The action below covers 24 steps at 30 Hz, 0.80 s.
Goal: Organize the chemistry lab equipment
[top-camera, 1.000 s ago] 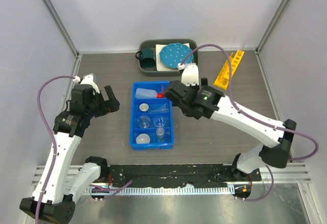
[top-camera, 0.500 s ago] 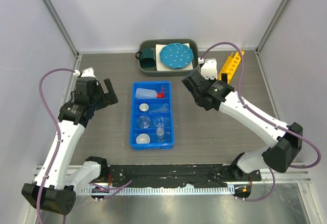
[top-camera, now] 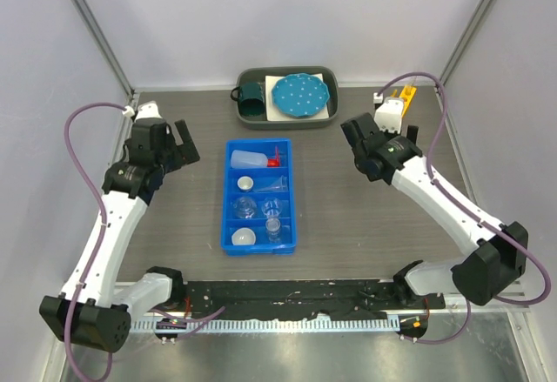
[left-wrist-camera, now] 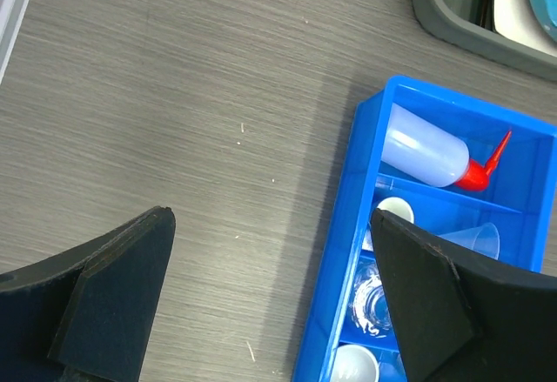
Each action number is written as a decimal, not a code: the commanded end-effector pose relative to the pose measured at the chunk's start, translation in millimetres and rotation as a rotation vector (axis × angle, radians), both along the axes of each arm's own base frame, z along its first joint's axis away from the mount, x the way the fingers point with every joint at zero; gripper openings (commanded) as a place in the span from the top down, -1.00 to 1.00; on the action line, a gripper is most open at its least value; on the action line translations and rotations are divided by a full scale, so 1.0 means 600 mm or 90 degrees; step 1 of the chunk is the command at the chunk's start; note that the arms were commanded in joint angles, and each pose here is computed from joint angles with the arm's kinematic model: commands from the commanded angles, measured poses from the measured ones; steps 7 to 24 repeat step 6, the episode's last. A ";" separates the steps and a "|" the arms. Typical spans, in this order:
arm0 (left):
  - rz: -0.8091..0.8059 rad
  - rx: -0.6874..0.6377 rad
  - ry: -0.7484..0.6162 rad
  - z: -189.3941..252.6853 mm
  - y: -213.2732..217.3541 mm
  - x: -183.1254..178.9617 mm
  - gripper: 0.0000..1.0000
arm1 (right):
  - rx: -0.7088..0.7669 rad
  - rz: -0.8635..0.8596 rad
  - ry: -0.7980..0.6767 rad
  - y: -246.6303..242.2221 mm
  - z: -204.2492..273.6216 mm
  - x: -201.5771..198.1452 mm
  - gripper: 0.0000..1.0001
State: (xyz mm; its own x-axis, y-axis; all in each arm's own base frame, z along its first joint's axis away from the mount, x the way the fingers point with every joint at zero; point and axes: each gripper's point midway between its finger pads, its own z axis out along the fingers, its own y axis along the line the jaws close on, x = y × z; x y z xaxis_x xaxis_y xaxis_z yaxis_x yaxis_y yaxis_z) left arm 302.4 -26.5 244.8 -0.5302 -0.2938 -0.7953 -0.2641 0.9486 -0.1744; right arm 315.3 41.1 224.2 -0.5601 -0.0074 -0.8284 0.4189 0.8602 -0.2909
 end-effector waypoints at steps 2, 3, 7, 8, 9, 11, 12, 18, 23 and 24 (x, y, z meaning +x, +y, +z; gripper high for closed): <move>-0.003 -0.014 -0.064 0.039 -0.008 0.030 -1.00 | 0.124 -0.011 -0.116 0.005 0.076 0.024 -0.92; -0.006 -0.016 -0.064 0.041 -0.010 0.032 -1.00 | 0.151 0.003 -0.112 0.011 0.070 0.028 -0.92; -0.004 -0.011 -0.064 0.046 -0.009 0.036 -1.00 | 0.161 0.009 -0.107 0.018 0.066 0.039 -0.92; -0.004 -0.011 -0.064 0.046 -0.009 0.036 -1.00 | 0.161 0.009 -0.107 0.018 0.066 0.039 -0.92; -0.004 -0.011 -0.064 0.046 -0.009 0.036 -1.00 | 0.161 0.009 -0.107 0.018 0.066 0.039 -0.92; -0.004 -0.011 -0.064 0.046 -0.009 0.036 -1.00 | 0.161 0.009 -0.107 0.018 0.066 0.039 -0.92; -0.004 -0.011 -0.064 0.046 -0.009 0.036 -1.00 | 0.161 0.009 -0.107 0.018 0.066 0.039 -0.92; -0.004 -0.011 -0.064 0.046 -0.009 0.036 -1.00 | 0.161 0.009 -0.107 0.018 0.066 0.039 -0.92; -0.004 -0.011 -0.064 0.046 -0.009 0.036 -1.00 | 0.161 0.009 -0.107 0.018 0.066 0.039 -0.92; -0.004 -0.011 -0.064 0.046 -0.009 0.036 -1.00 | 0.161 0.009 -0.107 0.018 0.066 0.039 -0.92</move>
